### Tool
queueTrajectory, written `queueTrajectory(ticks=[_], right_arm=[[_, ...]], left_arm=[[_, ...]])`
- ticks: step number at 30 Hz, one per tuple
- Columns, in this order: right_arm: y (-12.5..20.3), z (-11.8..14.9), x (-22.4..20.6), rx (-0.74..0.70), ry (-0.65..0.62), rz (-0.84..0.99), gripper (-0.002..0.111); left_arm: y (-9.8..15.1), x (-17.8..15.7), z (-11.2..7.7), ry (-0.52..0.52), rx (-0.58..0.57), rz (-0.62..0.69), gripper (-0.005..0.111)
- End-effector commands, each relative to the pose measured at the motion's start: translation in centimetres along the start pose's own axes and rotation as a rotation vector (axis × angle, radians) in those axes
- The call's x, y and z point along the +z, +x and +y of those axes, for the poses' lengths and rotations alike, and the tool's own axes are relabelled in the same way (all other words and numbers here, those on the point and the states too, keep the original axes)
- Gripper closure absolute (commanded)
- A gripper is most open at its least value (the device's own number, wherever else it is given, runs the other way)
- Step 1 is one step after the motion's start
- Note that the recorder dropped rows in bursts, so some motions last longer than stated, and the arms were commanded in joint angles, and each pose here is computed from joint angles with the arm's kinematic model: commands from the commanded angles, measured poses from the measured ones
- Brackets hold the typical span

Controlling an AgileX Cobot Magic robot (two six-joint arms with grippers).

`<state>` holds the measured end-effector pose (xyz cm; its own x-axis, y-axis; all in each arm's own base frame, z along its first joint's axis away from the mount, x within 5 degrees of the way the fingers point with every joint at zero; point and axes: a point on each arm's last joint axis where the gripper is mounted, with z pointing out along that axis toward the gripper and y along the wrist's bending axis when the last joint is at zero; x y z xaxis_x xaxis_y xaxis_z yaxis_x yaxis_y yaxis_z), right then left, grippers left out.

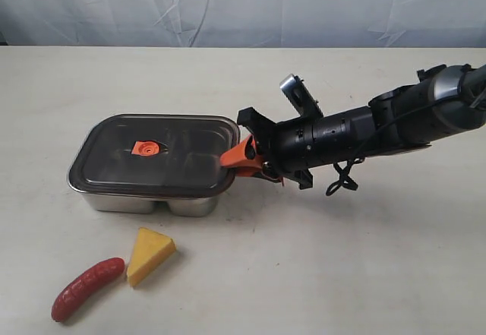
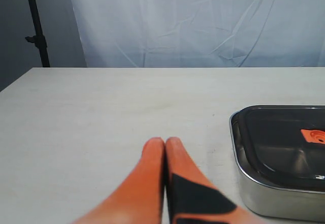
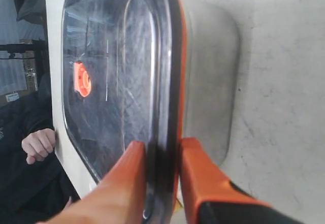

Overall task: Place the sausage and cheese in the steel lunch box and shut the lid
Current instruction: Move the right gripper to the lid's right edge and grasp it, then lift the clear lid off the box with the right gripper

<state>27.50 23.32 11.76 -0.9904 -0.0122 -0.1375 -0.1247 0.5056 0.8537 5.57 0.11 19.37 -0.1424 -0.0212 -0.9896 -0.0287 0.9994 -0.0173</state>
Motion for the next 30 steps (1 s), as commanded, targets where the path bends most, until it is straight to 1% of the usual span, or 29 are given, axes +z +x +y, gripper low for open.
queueTrajectory(ticks=[1,3,5,6,11,21,26,29,30], right_arm=[[-0.1,0.0,0.0,-0.017,0.006,-0.003,0.091],[0.0,0.1,0.0,-0.017,-0.008,0.005,0.097],[0.1,0.3,-0.1,-0.017,-0.025,0.014,0.106],[0.1,0.4,-0.1,-0.017,-0.032,0.018,0.109],[0.1,0.9,-0.3,-0.028,-0.045,0.015,0.109],[-0.2,4.2,-2.4,-0.123,-0.105,-0.037,0.109],[0.0,6.3,-3.7,-0.216,-0.168,-0.048,0.109],[-0.2,7.5,-4.9,-0.311,-0.162,-0.101,0.109],[-0.6,8.1,-5.7,-0.356,-0.143,-0.144,0.109]], left_arm=[[0.1,0.0,0.0,0.0,0.0,-0.001,0.107],[0.1,0.0,0.0,0.0,0.0,-0.001,0.107],[0.1,0.0,0.0,0.0,0.0,-0.001,0.107],[0.1,0.0,0.0,0.0,0.0,-0.001,0.107],[0.1,0.0,0.0,0.0,0.0,-0.001,0.107],[0.1,0.0,0.0,0.0,0.0,-0.001,0.107],[0.1,0.0,0.0,0.0,0.0,-0.001,0.107],[0.1,0.0,0.0,0.0,0.0,-0.001,0.107],[0.1,0.0,0.0,0.0,0.0,-0.001,0.107]])
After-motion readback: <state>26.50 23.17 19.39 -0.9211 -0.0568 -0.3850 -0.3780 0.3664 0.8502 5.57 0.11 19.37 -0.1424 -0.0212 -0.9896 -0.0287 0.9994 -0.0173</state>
